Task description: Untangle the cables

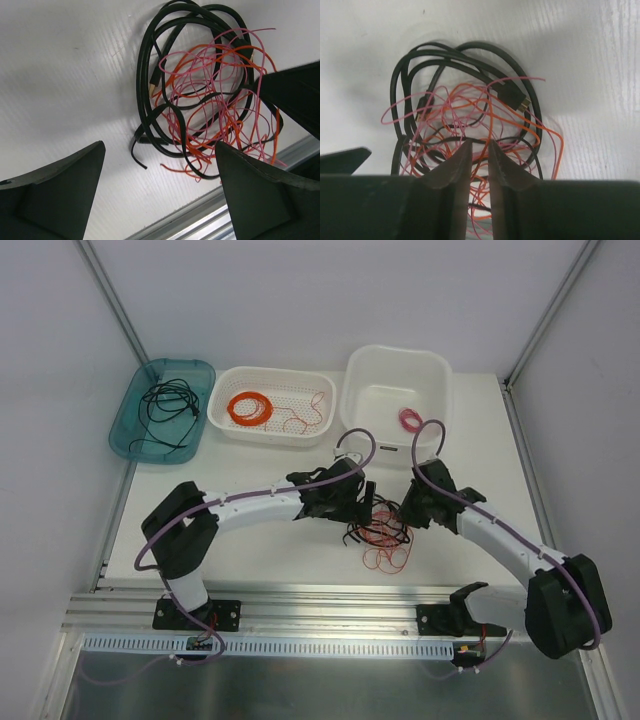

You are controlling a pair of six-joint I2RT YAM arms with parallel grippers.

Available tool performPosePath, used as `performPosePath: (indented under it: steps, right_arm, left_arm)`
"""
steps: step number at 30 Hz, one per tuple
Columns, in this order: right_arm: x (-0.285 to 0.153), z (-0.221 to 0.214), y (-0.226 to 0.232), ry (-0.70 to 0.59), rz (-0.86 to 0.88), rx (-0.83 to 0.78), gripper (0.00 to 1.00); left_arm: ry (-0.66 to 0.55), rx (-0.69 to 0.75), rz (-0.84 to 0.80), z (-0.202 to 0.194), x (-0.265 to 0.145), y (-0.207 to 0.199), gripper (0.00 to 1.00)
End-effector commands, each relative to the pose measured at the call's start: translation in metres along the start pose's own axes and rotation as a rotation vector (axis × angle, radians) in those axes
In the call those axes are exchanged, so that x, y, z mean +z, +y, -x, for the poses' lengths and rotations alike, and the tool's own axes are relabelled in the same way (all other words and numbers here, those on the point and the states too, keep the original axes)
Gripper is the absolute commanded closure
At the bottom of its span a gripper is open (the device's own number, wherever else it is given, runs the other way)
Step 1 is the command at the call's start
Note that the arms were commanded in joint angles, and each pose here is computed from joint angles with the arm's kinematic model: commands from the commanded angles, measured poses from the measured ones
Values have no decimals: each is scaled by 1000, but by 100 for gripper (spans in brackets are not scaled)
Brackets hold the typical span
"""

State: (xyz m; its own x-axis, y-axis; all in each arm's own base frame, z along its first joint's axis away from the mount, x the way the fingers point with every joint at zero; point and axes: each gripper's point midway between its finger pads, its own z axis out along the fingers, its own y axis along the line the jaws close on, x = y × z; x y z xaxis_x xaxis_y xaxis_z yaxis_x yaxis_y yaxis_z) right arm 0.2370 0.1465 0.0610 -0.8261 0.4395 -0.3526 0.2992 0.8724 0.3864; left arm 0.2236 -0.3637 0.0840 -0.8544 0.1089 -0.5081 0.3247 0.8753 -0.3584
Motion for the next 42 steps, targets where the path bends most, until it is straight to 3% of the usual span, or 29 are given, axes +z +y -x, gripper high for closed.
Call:
performPosePath:
  steps: [1, 6, 11, 17, 27, 36, 42]
  right_arm:
    - [-23, 7, 2, -50, 23, -22, 84]
    - [-66, 16, 4, -109, 57, -104, 93]
    - [-116, 33, 23, -164, 126, -196, 98]
    - [-170, 47, 41, -213, 199, -312, 99]
    - [-265, 77, 62, -389, 291, -454, 99]
    - [-357, 108, 77, -652, 380, -504, 99]
    - [-389, 119, 79, -758, 405, -494, 99]
  left_arm:
    - [1, -16, -24, 7, 11, -15, 8]
    - [35, -25, -18, 1, 27, -17, 14]
    - [63, -33, 23, -8, 43, -8, 31]
    - [83, -40, 81, -21, 56, 8, 55]
    - [84, -108, 203, -33, 41, 67, 73]
    - [59, -155, 306, -39, 0, 131, 73]
    - [50, -177, 379, -47, -23, 170, 72]
